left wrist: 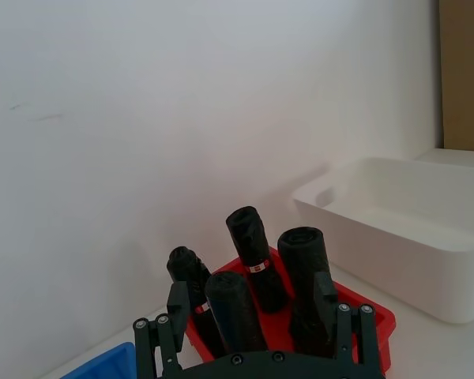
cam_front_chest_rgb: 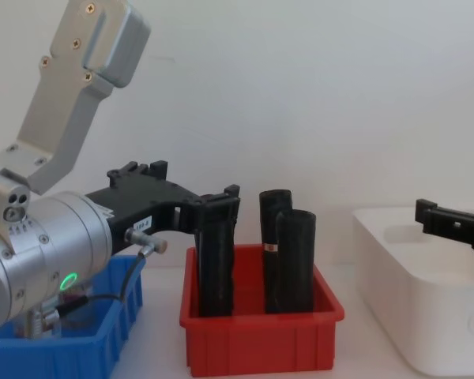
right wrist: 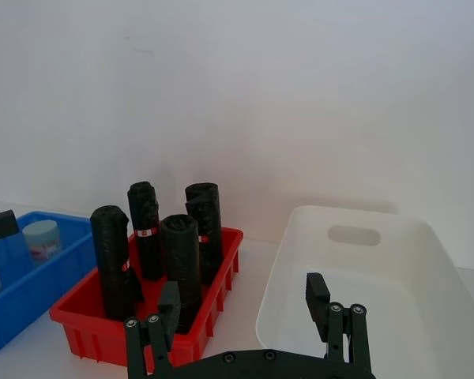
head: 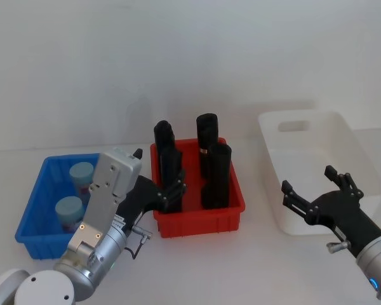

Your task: Pick the cotton swabs from the blue box and place them into the white box.

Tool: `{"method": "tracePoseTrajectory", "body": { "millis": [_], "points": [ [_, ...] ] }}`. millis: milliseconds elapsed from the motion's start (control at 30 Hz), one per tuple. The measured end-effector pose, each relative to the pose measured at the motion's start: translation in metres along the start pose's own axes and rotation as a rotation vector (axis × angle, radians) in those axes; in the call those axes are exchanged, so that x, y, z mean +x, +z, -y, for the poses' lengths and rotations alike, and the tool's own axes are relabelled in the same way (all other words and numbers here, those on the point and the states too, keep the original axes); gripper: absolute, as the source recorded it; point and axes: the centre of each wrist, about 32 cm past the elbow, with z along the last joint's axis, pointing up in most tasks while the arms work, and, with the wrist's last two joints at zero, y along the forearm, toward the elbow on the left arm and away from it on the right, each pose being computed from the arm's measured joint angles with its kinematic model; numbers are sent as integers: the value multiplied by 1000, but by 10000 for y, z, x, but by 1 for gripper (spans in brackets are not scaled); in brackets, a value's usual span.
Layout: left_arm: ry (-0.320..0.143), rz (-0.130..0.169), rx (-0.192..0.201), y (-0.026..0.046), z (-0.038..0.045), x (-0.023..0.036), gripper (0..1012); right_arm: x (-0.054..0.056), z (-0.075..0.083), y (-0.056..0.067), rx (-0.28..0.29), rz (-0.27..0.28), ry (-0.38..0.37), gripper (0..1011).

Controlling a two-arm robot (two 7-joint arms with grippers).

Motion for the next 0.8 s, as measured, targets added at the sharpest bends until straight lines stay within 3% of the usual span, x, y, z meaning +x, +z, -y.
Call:
{"method": "tracePoseTrajectory", "body": {
  "millis": [600,800],
  "points": [
    [0,0,0,1,1,1,1000,0,0,0,0,0,0,1001],
    [4,-4,7,-2,17,37,1000,0,0,0,0,0,0,1001]
  ]
}}
